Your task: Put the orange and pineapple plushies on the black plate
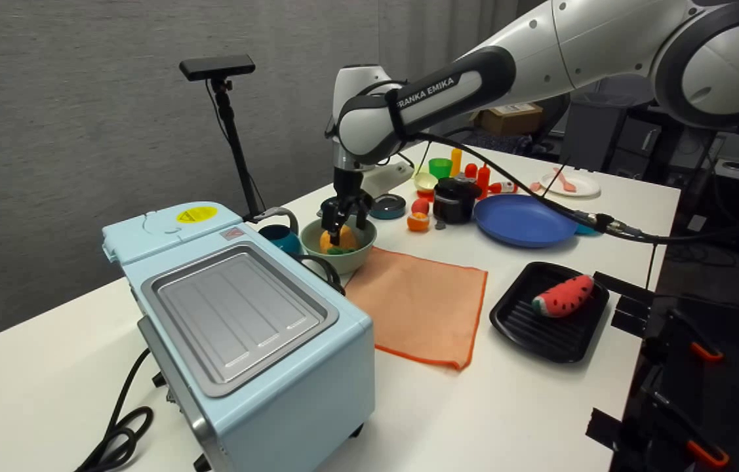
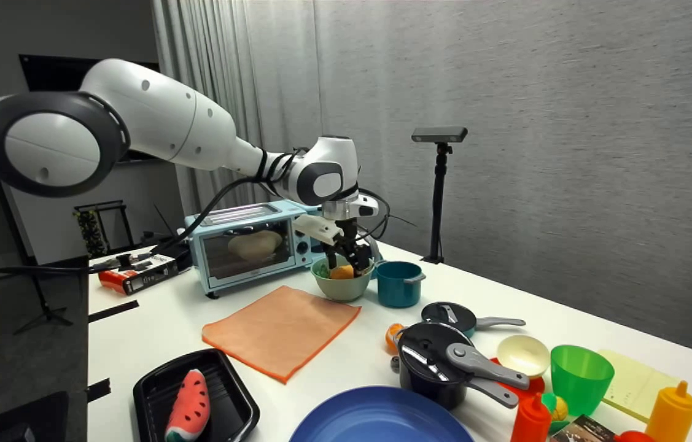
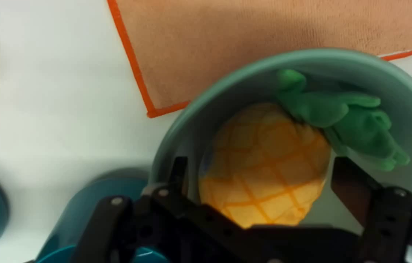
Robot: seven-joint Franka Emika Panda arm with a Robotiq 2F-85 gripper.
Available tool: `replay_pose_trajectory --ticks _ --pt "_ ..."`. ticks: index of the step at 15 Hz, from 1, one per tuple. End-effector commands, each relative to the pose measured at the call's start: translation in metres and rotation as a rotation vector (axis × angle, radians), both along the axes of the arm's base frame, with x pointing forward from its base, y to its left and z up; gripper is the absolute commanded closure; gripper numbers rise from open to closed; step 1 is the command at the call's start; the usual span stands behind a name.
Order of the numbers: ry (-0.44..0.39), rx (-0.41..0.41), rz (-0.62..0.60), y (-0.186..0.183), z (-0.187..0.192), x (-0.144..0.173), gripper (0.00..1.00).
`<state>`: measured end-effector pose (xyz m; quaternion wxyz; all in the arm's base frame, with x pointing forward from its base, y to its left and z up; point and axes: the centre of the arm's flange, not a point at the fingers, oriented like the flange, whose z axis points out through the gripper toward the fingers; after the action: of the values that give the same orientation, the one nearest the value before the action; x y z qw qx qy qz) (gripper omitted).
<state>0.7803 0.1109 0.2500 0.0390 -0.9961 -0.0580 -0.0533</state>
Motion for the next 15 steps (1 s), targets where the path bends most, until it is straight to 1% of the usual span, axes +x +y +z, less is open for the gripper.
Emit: replay_pose_trajectory --ticks 1,2,3,4,5,6,9,11,13,15 --pt "-0.029 0.007 -0.038 0.003 0.007 0.04 0.0" --pt "-0.038 0.005 -0.03 0.003 0.008 0.042 0.25" --pt "-0.042 0.003 -0.015 0.001 0.01 0.042 0.28" --pt "-0.041 0.003 -0.009 0.002 0.01 0.043 0.34" --pt "-0.035 0.003 -0.005 0.002 0.01 0.044 0.44" --pt "-0.021 0.0 0.0 0.001 0.009 0.043 0.51" --pt "0.042 -0.006 0.019 0.002 0.005 0.042 0.75" --pt "0.046 -0.002 0.033 0.0 0.015 0.044 0.89" --pt "0.028 0.021 0.036 -0.003 0.037 0.048 1.0" --pt "0.007 0.027 0.053 -0.004 0.06 0.048 0.99"
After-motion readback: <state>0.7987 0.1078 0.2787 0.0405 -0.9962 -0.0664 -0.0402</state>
